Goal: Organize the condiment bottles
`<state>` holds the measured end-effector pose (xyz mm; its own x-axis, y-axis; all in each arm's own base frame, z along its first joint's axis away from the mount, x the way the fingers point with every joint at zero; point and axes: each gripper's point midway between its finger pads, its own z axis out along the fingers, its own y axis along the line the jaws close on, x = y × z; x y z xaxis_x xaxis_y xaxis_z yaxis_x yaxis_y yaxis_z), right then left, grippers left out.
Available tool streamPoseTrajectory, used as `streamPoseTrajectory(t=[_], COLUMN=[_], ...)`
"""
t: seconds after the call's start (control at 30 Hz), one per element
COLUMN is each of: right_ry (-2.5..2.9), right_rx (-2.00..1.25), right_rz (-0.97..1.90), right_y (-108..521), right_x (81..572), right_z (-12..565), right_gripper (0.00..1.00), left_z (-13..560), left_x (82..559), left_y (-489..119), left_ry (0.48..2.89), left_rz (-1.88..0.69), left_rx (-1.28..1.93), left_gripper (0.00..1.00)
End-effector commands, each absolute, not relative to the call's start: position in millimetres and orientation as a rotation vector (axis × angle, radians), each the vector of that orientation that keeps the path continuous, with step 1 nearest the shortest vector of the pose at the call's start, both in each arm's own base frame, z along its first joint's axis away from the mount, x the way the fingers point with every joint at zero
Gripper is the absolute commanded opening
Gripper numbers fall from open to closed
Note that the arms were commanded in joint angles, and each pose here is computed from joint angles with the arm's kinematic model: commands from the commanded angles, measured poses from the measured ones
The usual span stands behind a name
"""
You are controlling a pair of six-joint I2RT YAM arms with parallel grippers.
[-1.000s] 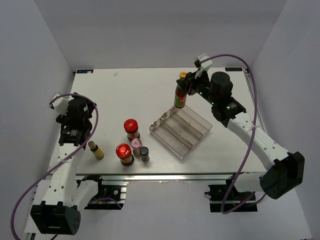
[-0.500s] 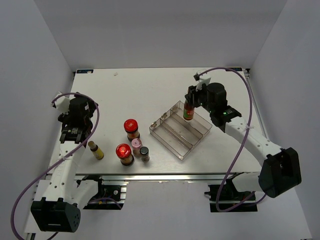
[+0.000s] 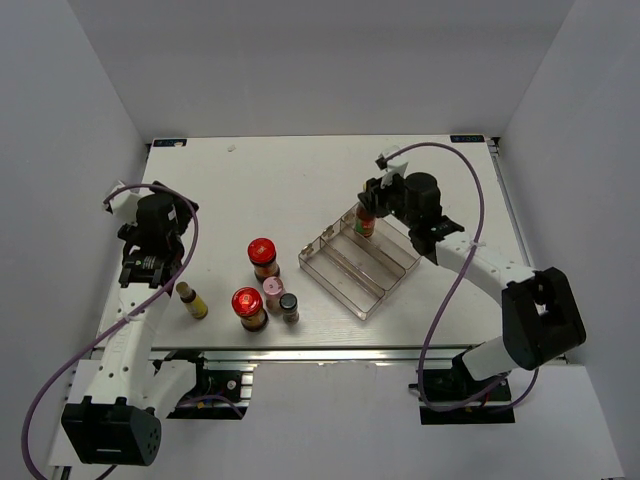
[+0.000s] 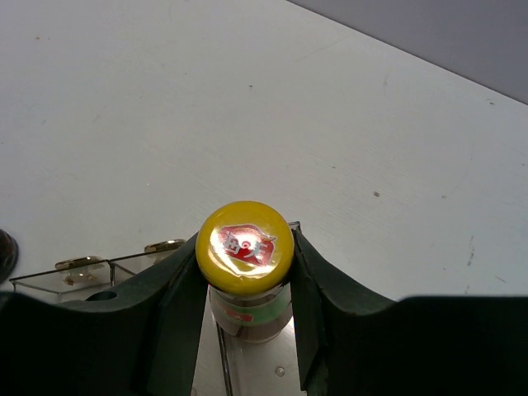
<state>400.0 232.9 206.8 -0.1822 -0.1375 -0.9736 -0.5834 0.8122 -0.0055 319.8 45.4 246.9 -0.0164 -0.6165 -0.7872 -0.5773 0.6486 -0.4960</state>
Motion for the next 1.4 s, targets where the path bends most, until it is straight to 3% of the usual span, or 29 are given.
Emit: streamPoseTrajectory(t=[0.0, 0.2, 0.5, 0.53, 0.6, 0.63, 0.7, 0.9, 1.03, 1.37], right_ry=[1.438, 1.422, 1.408, 1.408, 1.419, 1.421, 1.431, 1.438, 1.453, 1.505], right_rx=[-0.571, -0.555, -0.604, -0.606, -0.599, -0.593, -0.587, -0.574, -0.56, -0.606], right_rz=[0.518, 0.519, 0.576, 0.575, 0.567, 0.564, 0.559, 0.553, 0.545, 0.626], right_y=[251, 253, 266, 266, 264, 262, 260, 254, 249, 254], right_x=[406, 411, 409, 410, 409, 409, 407, 400, 396, 362], right_z=[270, 252, 244, 243, 240, 240, 236, 241, 253, 293], right_gripper=[0.02, 0.03, 0.14, 0.23, 0.3, 0.43, 0.55, 0.69, 0.89, 0.89], left_z=[250, 248, 243, 243, 244, 245, 247, 247, 247, 235], left_x=[322, 324, 327, 326, 327, 328, 329, 329, 329, 315], left_y=[37, 35, 33, 32, 30, 28, 24, 17, 16, 19], left_ry=[1.674, 1.681, 1.702, 1.704, 1.7, 1.701, 1.701, 1.715, 1.721, 1.841], left_rz=[-0.102, -0.115, -0.117, -0.122, -0.138, -0.159, -0.185, -0.227, -0.231, -0.162], left_rx=[-0.959, -0.954, -0.951, -0.951, -0.951, -0.945, -0.933, -0.924, -0.932, -1.031], left_gripper=[0.98, 0.98, 0.98, 0.98, 0.98, 0.98, 0.98, 0.98, 0.98, 0.98])
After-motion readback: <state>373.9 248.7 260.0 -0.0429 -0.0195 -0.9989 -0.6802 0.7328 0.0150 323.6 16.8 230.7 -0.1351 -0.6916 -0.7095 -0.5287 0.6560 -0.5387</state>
